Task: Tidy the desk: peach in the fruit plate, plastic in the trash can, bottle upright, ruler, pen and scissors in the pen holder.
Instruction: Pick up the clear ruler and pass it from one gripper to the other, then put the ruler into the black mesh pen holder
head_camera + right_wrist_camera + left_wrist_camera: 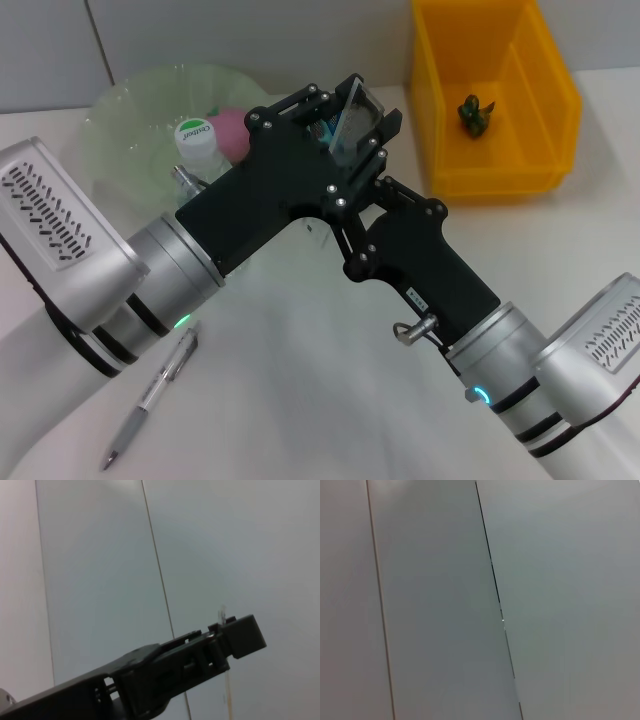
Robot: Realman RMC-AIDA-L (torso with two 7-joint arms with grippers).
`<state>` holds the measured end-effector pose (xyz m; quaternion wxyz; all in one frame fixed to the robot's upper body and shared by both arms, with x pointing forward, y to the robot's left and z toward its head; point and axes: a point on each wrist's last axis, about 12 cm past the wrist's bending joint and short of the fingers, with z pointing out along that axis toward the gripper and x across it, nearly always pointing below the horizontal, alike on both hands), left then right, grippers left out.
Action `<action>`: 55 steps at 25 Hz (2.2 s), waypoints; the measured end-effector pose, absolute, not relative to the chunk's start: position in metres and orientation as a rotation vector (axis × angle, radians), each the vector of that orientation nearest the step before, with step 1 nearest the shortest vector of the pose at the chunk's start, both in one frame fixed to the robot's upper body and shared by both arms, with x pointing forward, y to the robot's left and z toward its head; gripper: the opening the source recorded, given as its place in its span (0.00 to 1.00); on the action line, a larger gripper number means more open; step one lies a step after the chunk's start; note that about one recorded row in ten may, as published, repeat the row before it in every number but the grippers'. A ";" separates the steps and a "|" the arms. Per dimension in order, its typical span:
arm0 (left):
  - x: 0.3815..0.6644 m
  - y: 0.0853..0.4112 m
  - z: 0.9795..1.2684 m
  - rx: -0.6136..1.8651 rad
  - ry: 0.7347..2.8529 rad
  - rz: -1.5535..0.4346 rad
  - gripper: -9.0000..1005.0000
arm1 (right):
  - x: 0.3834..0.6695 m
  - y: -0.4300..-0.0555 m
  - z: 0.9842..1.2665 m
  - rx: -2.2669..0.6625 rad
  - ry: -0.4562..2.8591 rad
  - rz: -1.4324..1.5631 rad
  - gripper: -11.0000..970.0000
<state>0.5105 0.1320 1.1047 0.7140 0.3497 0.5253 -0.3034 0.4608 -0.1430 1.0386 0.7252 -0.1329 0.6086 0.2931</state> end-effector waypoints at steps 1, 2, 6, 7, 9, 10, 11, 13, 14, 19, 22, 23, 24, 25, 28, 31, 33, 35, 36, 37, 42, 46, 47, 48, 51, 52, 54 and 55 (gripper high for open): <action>0.510 0.132 1.105 0.775 1.164 -0.672 0.41 | 0.461 -0.142 1.039 -0.295 1.341 0.649 0.26; 0.510 0.132 1.105 0.775 1.164 -0.672 0.41 | 0.461 -0.142 1.039 -0.295 1.341 0.649 0.24; 0.512 0.133 1.104 0.772 1.166 -0.668 0.41 | 0.462 -0.141 1.040 -0.297 1.337 0.652 0.20; 0.512 0.132 1.104 0.773 1.166 -0.669 0.41 | 0.462 -0.141 1.040 -0.296 1.340 0.651 0.19; 0.512 0.132 1.103 0.776 1.167 -0.670 0.41 | 0.462 -0.141 1.039 -0.295 1.345 0.650 0.17; 0.512 0.132 1.103 0.778 1.167 -0.671 0.41 | 0.463 -0.141 1.039 -0.295 1.347 0.651 0.16; 0.512 0.132 1.103 0.779 1.166 -0.672 0.41 | 0.463 -0.140 1.040 -0.292 1.347 0.652 0.15; 0.511 0.132 1.103 0.780 1.165 -0.673 0.41 | 0.463 -0.140 1.040 -0.291 1.348 0.652 0.12; 0.512 0.132 1.102 0.781 1.164 -0.674 0.41 | 0.463 -0.139 1.040 -0.289 1.350 0.651 0.10; 0.513 0.135 1.100 0.777 1.160 -0.689 0.41 | 0.463 -0.137 1.039 -0.306 1.356 0.626 0.04; 0.513 0.135 1.100 0.777 1.159 -0.690 0.41 | 0.463 -0.136 1.039 -0.313 1.354 0.619 0.02; 0.512 0.135 1.101 0.777 1.156 -0.693 0.41 | 0.463 -0.136 1.039 -0.312 1.355 0.619 0.02; 0.511 0.134 1.102 0.776 1.145 -0.701 0.41 | 0.463 -0.136 1.039 -0.313 1.359 0.617 0.02; 0.511 0.134 1.102 0.775 1.141 -0.703 0.41 | 0.463 -0.137 1.039 -0.310 1.360 0.615 0.02; 0.510 0.137 1.103 0.768 1.124 -0.710 0.41 | 0.463 -0.138 1.038 -0.307 1.366 0.610 0.02; 0.510 0.140 1.104 0.760 1.114 -0.710 0.48 | 0.464 -0.140 1.037 -0.300 1.372 0.603 0.02; 0.508 0.145 1.104 0.738 1.118 -0.725 0.52 | 0.464 -0.142 1.037 -0.295 1.371 0.598 0.02; 0.508 0.145 1.104 0.738 1.118 -0.725 0.57 | 0.467 -0.148 1.038 -0.274 1.358 0.573 0.02; 0.510 0.165 1.106 0.669 1.150 -0.814 0.59 | 0.472 -0.158 1.040 -0.252 1.331 0.540 0.02; 0.510 0.169 1.107 0.672 1.150 -0.831 0.59 | 0.472 -0.158 1.040 -0.252 1.331 0.540 0.02; 0.504 0.214 1.107 0.872 1.151 -1.016 0.59 | 0.502 -0.180 1.052 -0.240 1.250 0.446 0.02; 0.488 0.245 1.098 1.023 1.151 -1.098 0.59 | 0.531 -0.184 1.064 -0.266 1.220 0.405 0.02; 0.484 0.251 1.096 1.028 1.158 -1.108 0.59 | 0.538 -0.185 1.066 -0.272 1.224 0.393 0.02; 0.484 0.251 1.096 1.028 1.158 -1.108 0.59 | 0.545 -0.185 1.069 -0.277 1.228 0.380 0.02; 0.477 0.257 1.089 1.006 1.187 -1.109 0.60 | 0.565 -0.181 1.074 -0.294 1.257 0.358 0.02; 0.475 0.256 1.088 0.998 1.193 -1.107 0.60 | 0.565 -0.181 1.074 -0.294 1.257 0.358 0.02; 0.475 0.255 1.087 0.998 1.198 -1.109 0.60 | 0.572 -0.178 1.076 -0.294 1.276 0.353 0.02; 0.476 0.254 1.086 0.999 1.199 -1.113 0.64 | 0.575 -0.177 1.077 -0.292 1.283 0.351 0.02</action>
